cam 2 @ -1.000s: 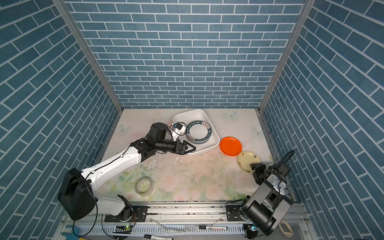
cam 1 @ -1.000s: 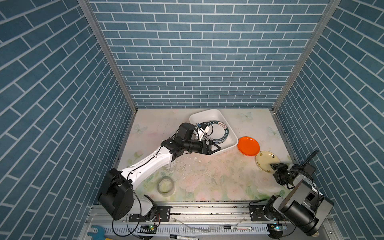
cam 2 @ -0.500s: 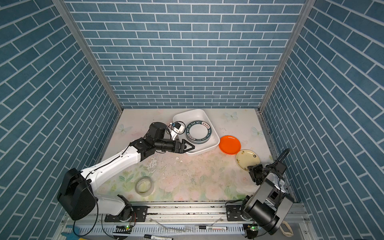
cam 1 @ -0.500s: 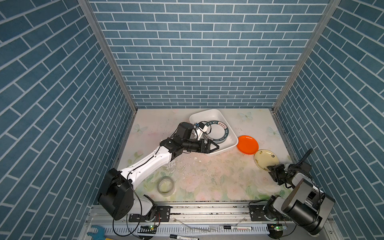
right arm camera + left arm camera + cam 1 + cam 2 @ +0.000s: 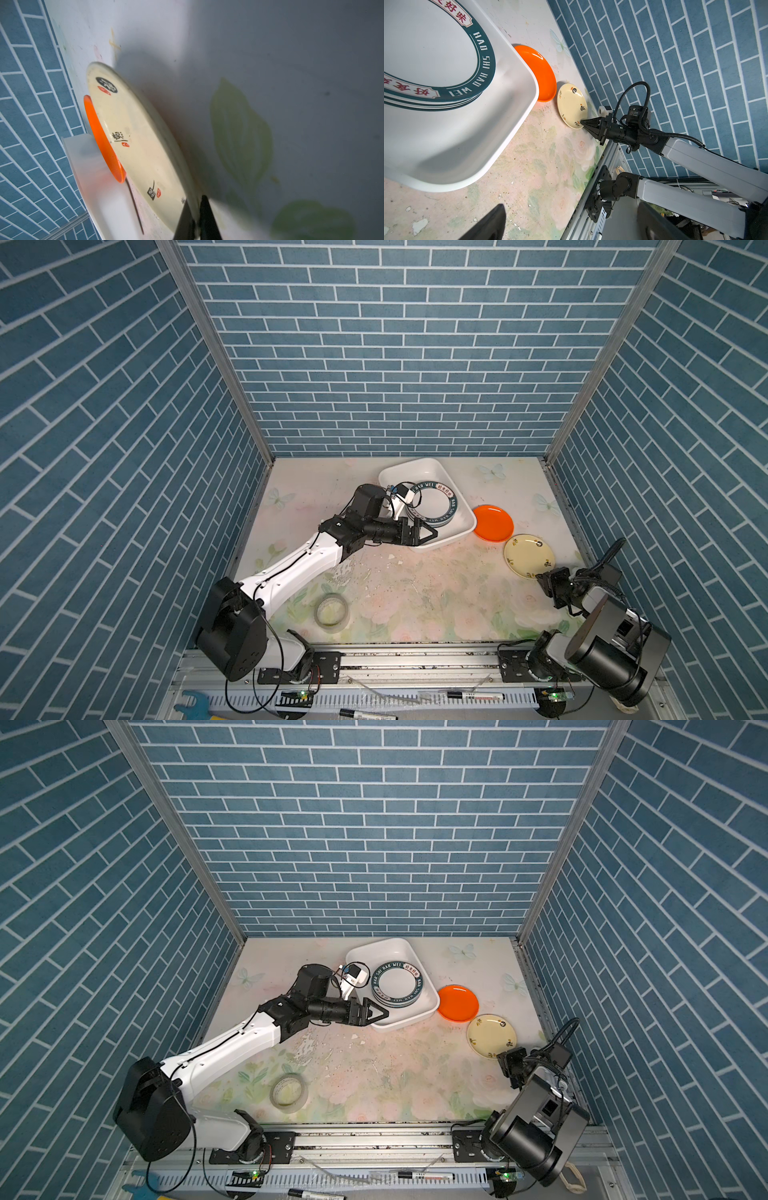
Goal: Place the plates into the plastic bin on the countertop
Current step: 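Lift the cream plate with the right gripper while the left arm draws back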
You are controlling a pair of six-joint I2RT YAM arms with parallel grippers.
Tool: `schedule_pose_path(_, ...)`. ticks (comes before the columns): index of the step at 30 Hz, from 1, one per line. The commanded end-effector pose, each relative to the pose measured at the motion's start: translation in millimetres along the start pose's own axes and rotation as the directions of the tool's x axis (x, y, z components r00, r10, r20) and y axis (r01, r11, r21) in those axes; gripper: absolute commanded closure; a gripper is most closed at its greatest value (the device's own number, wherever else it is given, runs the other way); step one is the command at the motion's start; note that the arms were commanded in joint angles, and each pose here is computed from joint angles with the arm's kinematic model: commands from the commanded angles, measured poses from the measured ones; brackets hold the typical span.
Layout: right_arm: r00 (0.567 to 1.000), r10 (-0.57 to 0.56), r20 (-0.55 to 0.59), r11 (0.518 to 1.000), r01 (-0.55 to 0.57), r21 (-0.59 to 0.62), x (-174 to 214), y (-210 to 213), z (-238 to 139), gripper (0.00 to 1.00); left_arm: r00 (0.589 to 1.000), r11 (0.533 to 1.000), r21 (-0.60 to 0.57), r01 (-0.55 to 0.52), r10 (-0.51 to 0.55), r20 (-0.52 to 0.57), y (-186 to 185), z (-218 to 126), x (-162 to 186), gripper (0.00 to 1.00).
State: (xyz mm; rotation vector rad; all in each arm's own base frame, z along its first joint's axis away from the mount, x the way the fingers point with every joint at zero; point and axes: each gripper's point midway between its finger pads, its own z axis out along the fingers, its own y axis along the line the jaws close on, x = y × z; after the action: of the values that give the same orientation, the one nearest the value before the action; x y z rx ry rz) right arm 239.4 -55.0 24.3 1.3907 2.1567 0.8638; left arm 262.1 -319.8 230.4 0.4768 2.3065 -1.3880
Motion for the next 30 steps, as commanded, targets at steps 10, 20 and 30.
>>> schedule_pose_path(10, 0.988, -0.025, 0.154, 0.996, 0.012, 0.084, -6, 8, -40, 0.99, 1.000, 1.000, -0.001, -0.013, 0.013, 0.022, 3, -5, -4, 0.01)
schedule_pose_path(20, 0.967, -0.090, 0.239, 0.996, 0.085, 0.030, -2, 48, -86, 0.99, 0.999, 1.000, -0.029, -0.003, 0.005, 0.043, 13, -10, -10, 0.00)
schedule_pose_path(30, 0.955, -0.156, 0.251, 0.987, 0.159, 0.010, 15, 68, -115, 0.99, 1.000, 0.998, -0.061, 0.001, 0.001, 0.030, 24, -8, -11, 0.00)
